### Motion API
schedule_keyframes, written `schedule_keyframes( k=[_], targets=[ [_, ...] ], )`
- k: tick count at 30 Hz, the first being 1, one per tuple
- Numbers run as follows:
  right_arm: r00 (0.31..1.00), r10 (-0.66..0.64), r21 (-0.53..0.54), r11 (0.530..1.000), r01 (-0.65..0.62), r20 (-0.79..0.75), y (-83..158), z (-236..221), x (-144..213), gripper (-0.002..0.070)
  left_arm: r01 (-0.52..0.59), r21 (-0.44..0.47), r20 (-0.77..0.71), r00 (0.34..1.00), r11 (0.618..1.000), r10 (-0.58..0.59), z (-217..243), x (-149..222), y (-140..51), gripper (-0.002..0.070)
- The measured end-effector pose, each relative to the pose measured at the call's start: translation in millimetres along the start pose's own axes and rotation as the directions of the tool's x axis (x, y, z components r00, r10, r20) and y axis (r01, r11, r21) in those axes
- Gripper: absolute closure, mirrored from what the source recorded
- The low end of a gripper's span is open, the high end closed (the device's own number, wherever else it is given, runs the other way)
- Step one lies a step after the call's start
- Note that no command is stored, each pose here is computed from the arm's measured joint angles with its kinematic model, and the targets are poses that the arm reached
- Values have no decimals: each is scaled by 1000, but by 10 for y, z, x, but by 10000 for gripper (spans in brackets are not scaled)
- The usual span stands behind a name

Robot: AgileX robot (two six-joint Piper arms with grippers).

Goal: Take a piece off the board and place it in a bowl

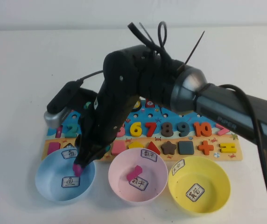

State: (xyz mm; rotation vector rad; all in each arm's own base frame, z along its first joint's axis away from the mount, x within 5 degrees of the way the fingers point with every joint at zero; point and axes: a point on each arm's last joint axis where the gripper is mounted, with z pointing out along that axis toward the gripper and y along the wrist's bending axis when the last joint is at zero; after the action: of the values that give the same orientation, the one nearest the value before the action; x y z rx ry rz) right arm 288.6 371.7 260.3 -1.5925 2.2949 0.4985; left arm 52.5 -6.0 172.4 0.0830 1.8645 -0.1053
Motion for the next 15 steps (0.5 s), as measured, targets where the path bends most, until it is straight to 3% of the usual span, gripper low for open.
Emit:
schedule_keyframes(
  k=[5, 12, 15],
  targets=[
    [996, -48, -80, 995, 55, 77, 55, 88, -64, 454, 0, 0, 0, 1000, 1000, 0, 0, 0, 0, 678],
    [990, -103, -92, 989, 112, 100, 59, 135, -77, 454, 0, 0, 0, 1000, 1000, 0, 0, 0, 0, 679],
    [991, -102, -99, 989, 111, 89, 46, 203, -63, 423, 0, 0, 0, 1000, 1000, 0, 0, 0, 0, 679]
  ],
)
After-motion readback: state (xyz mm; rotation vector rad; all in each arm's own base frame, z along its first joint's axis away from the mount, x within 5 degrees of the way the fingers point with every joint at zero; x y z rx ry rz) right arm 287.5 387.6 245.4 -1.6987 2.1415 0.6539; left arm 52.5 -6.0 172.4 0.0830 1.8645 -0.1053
